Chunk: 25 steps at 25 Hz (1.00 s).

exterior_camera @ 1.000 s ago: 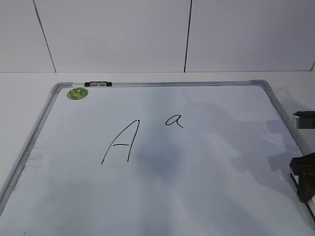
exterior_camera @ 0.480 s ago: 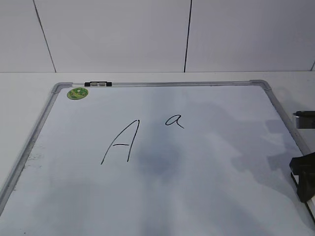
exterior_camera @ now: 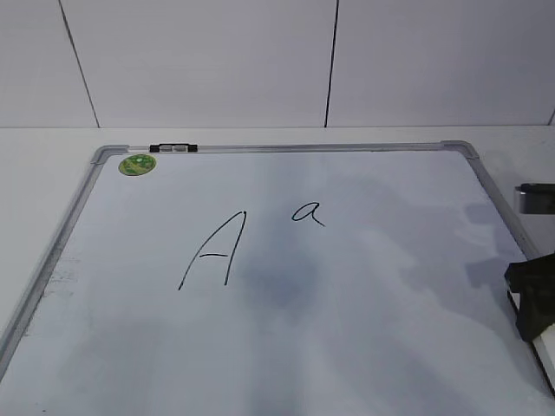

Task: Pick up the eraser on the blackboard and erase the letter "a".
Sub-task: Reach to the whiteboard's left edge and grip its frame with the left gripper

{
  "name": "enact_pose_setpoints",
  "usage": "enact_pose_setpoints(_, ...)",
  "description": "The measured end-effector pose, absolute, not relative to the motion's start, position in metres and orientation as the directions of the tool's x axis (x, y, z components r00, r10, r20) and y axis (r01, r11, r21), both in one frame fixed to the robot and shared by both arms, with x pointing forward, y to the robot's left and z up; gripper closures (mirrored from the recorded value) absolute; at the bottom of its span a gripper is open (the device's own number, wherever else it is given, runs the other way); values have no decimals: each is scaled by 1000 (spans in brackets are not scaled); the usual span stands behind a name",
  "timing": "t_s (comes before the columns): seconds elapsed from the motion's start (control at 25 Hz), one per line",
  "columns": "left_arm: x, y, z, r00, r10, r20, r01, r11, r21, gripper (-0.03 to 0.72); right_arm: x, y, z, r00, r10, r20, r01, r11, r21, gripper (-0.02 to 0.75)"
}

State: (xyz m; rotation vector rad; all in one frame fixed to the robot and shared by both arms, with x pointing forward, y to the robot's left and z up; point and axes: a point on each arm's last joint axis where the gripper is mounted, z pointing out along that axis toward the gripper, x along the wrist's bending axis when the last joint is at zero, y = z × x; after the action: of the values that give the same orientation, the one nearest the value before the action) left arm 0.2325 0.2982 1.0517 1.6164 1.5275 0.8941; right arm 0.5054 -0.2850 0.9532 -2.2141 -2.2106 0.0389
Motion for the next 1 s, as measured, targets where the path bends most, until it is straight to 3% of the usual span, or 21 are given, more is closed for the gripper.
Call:
enact_pose_setpoints(0.72, 232, 299, 1052, 52, 999, 14, 493, -38, 869, 454, 508, -279, 965, 22, 999, 29, 997, -20, -70, 206)
enact_pose_setpoints(1.0, 232, 304, 1052, 18, 997, 75, 494, -74, 866, 454, 515, -245, 994, -130, 991, -2, 991, 130, -35, 206)
